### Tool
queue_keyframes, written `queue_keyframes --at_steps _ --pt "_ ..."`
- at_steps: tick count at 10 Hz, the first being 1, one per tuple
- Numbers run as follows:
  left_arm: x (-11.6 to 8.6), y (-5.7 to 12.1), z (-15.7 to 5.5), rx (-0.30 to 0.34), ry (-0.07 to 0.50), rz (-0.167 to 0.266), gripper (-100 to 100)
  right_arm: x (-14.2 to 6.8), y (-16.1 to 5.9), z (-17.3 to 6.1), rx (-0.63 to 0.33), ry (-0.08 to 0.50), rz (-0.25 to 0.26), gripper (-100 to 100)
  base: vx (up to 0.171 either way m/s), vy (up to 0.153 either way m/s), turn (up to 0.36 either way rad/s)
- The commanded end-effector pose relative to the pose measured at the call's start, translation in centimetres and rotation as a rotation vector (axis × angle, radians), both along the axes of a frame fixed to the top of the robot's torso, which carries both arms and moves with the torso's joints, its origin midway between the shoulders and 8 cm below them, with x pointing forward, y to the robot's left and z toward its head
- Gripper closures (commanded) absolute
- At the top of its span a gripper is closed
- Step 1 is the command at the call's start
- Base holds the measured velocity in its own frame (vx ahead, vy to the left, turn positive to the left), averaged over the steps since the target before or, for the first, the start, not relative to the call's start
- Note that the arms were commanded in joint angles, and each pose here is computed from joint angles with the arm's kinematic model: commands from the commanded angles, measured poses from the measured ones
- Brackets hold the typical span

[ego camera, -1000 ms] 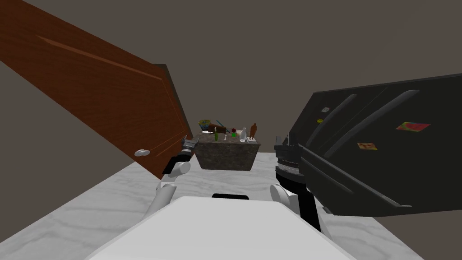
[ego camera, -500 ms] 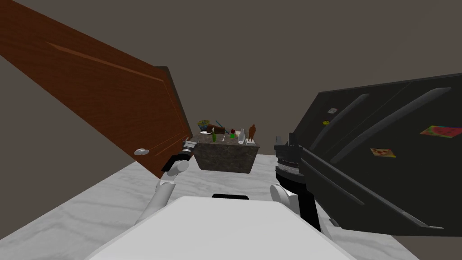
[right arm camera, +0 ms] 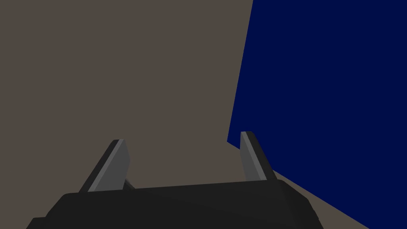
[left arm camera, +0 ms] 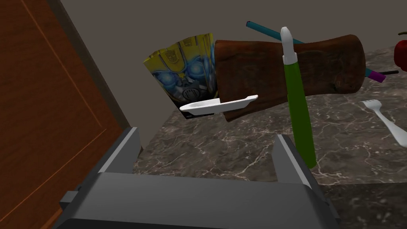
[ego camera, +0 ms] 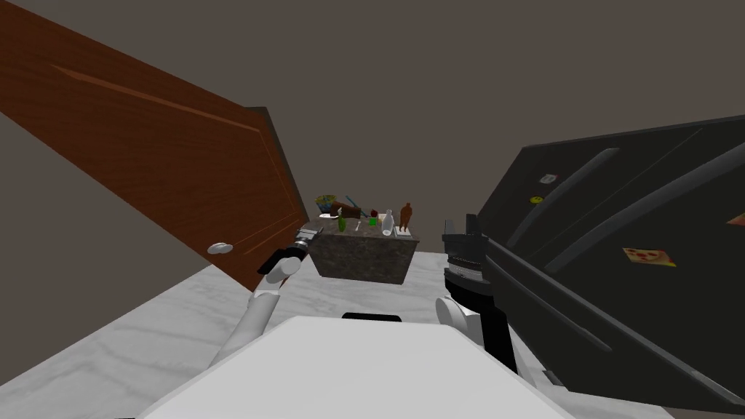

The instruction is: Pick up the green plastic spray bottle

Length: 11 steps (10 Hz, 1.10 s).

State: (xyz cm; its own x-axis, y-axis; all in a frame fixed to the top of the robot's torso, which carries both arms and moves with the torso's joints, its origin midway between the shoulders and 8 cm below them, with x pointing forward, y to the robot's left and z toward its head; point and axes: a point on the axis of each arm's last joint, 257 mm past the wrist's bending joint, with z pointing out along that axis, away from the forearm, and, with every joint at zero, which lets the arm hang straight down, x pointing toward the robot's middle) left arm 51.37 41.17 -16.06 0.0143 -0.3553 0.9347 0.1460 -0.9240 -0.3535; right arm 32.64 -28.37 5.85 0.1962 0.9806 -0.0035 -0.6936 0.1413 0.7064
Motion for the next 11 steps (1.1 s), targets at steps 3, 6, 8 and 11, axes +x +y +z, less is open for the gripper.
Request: queue_keyframes --at_steps 3,6,8,11 --pt "0.2 0.1 -2.1 -0.105 0.071 -0.046 -100 0.0 0.0 0.0 0.0 0.0 0.0 0 0.115 -0.067 0.016" --pt "0.2 -0.1 -3.7 -0.183 0.13 -0.083 -100 0.0 0.0 0.0 0.0 0.0 0.0 0 0.139 -0.054 0.005" --pt "0.0 -0.2 -5.0 -0.251 0.176 -0.112 -100 0.0 0.0 0.0 0.0 0.0 0.0 0 0.172 -0.059 0.011" --pt "-0.3 -0.3 -6.2 -0.329 0.229 -0.145 -100 0.0 0.0 0.0 0.0 0.0 0.0 0 0.168 -0.049 0.007"
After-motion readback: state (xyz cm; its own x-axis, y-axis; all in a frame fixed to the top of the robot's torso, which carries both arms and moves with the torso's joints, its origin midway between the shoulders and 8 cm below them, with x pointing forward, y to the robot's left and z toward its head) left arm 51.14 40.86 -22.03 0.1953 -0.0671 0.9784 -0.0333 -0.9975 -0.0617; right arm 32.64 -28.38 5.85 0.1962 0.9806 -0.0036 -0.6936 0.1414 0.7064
